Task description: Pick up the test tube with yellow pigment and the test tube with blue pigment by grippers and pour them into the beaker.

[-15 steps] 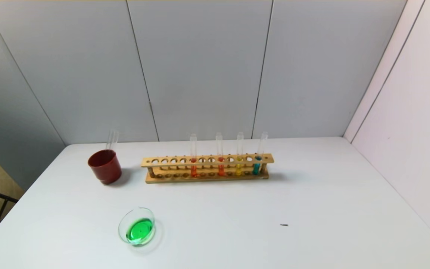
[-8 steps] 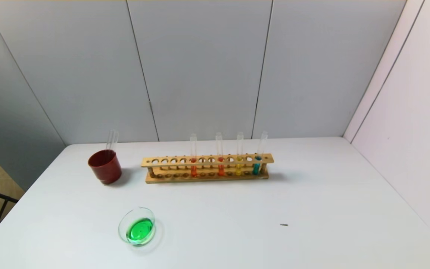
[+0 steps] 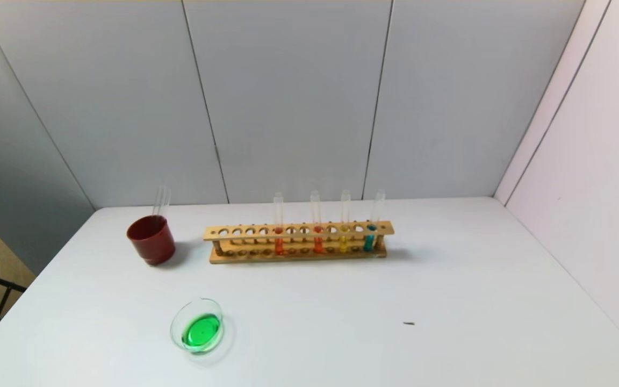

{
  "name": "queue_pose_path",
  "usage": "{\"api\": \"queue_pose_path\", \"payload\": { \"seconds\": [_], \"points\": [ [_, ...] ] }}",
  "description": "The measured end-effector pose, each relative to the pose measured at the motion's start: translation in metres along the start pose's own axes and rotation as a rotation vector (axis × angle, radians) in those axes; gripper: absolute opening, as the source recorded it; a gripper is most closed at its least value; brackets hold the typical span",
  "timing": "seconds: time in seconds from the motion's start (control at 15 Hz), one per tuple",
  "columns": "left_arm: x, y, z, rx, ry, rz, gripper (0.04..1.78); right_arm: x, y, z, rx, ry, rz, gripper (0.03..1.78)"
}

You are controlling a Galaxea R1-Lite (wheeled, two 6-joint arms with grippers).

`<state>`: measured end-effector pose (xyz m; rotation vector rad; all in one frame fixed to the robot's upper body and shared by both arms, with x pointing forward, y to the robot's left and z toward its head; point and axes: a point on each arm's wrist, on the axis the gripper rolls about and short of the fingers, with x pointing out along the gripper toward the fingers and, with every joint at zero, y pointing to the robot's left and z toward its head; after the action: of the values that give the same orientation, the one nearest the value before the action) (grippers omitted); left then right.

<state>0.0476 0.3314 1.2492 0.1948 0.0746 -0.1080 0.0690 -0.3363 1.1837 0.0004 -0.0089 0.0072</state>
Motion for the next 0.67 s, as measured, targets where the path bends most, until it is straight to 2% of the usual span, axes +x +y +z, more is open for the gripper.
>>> {"api": "queue_pose_path", "payload": {
  "seconds": [0.33,0.47,0.67],
  "points": [
    [0.024,-0.009,-0.058,-0.009,-0.047,0.033,1.75,0.000,0.000,0.000,0.000,0.000,0.000,1.74],
    [0.026,-0.009,-0.063,-0.112,-0.062,0.070,1.75,0.000,0.000,0.000,0.000,0.000,0.000,1.74],
    [0.027,-0.009,-0.065,-0.160,-0.063,0.079,1.75,0.000,0.000,0.000,-0.012,0.000,0.008,1.74]
  ]
}}
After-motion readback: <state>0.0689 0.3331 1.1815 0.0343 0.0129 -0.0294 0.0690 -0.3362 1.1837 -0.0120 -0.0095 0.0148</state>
